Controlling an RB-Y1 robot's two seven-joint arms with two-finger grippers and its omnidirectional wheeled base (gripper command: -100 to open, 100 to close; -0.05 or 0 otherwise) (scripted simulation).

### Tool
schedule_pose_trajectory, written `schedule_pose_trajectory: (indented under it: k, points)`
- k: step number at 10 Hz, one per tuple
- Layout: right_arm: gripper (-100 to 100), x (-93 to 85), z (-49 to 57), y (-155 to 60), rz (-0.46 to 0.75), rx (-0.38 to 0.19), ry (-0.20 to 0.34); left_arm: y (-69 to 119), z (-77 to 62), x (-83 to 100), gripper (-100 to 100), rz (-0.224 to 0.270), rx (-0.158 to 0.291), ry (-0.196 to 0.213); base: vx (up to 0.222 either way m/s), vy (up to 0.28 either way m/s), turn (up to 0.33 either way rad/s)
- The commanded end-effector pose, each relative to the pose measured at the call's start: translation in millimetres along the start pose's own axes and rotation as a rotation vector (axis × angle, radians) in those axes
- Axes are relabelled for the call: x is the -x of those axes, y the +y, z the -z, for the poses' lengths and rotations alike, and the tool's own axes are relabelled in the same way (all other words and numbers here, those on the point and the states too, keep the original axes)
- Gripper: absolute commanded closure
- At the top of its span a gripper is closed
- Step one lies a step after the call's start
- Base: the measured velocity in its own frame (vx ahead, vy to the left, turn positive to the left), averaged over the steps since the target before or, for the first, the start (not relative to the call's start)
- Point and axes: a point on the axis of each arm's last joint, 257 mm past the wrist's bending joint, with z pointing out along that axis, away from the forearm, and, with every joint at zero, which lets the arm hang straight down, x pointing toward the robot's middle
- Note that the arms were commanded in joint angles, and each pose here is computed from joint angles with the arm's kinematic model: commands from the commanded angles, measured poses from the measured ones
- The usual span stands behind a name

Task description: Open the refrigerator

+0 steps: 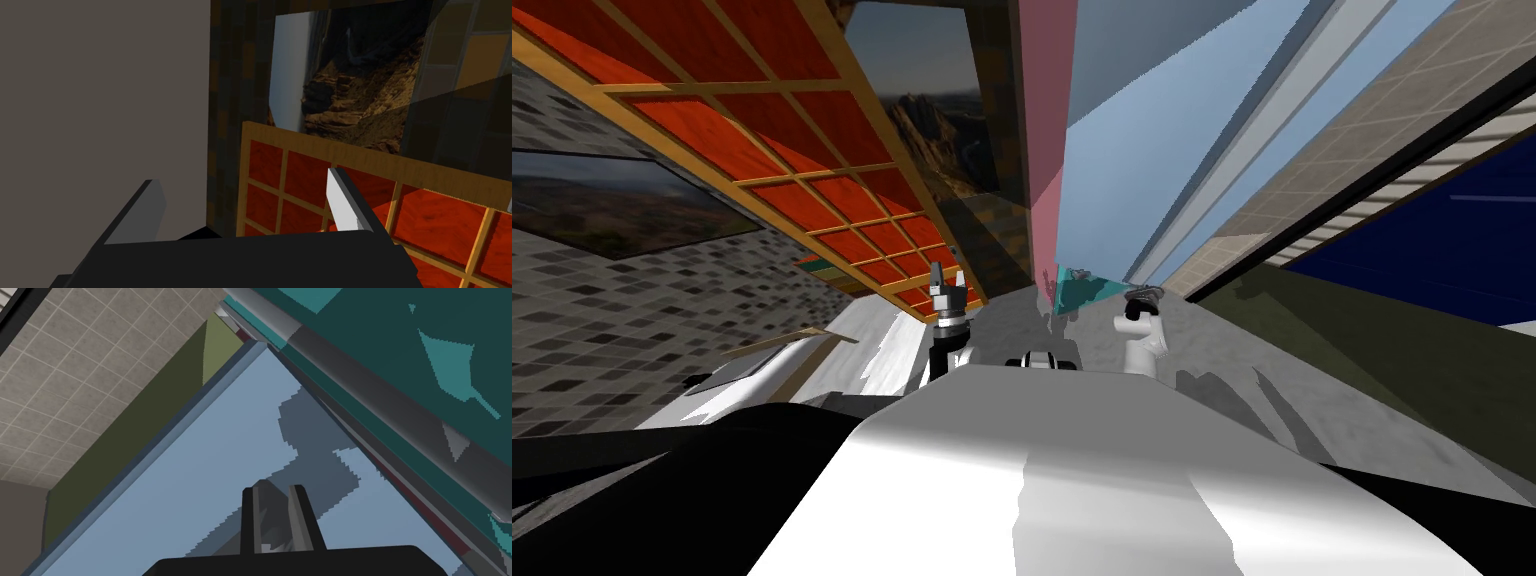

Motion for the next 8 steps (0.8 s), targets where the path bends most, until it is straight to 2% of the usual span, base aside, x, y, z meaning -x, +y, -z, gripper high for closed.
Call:
schedule_pose_trajectory:
  k: [1,2,8]
  points:
    - [100,1.4,-3.5,-23,-0.009,-0.046,-0.005,0.0,0.0,0.0,0,0.0,0.0,0.0,-0.025,0.234,-0.049]
    - [-100,-1.6,-1.8,-12,-0.006,-0.027,0.035,0.0,0.0,0.0,0,0.0,0.0,0.0,-0.052,0.063,-0.01]
    - [-100,31.1,-6.7,-25,-0.023,-0.042,0.069,0.0,0.0,0.1,0,-0.001,0.0,0.0,-0.061,-0.079,0.075]
